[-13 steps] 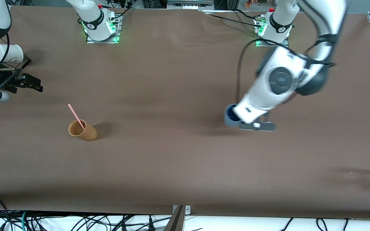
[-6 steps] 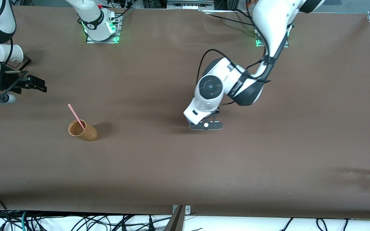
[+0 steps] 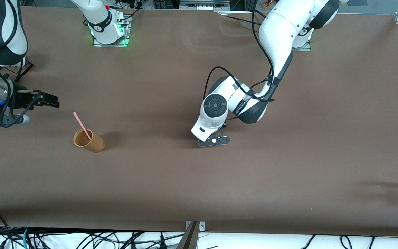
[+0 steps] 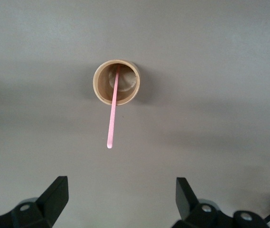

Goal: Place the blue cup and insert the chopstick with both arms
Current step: 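Carry the blue cup to the table middle while the right gripper reaches the chopstick, then grasp the pink chopstick with the right gripper while the left gripper withdraws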

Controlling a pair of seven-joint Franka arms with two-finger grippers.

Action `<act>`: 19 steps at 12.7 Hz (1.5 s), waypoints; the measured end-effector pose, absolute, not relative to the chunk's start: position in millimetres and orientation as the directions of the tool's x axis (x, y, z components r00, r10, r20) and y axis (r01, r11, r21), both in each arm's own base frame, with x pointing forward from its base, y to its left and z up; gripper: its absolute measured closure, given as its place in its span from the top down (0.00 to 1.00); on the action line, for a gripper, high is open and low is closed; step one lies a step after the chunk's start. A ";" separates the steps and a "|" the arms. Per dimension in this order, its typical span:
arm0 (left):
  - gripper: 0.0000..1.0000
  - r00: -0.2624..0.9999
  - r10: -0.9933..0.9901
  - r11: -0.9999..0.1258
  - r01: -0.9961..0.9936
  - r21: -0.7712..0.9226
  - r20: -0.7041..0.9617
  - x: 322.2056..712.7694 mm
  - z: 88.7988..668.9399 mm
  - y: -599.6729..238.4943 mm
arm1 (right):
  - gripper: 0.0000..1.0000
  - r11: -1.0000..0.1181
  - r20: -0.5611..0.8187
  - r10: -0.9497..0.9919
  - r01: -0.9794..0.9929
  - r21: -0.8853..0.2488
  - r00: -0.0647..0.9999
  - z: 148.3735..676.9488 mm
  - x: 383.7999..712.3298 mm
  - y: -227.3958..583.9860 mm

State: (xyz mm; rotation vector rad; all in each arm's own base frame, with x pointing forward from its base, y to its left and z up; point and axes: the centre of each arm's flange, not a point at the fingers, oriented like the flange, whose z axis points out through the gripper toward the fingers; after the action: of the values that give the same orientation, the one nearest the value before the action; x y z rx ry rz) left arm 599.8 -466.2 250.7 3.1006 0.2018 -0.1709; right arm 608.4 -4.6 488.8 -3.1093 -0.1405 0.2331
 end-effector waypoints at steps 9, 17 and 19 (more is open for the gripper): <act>0.86 0.987 0.153 -0.986 0.156 0.065 -0.049 623.2 311.8 -451.5 | 1.00 -0.993 -0.182 0.116 0.113 -0.030 0.976 466.1 617.3 12.3; 1.00 0.990 0.138 -0.988 0.135 0.072 0.037 669.0 509.0 -263.6 | 0.96 -0.990 -0.309 0.142 0.138 -0.033 0.940 312.5 645.8 36.1; 1.00 0.995 0.101 -0.994 0.099 0.052 0.026 669.3 532.1 -212.5 | 0.70 -0.989 -0.333 0.149 0.146 -0.035 0.931 296.4 644.6 40.2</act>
State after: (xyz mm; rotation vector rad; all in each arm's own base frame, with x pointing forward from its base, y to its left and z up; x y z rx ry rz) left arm 669.3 -212.5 532.1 3.0864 0.1548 0.0443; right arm 644.6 40.2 296.4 -3.0777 -0.2350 0.5321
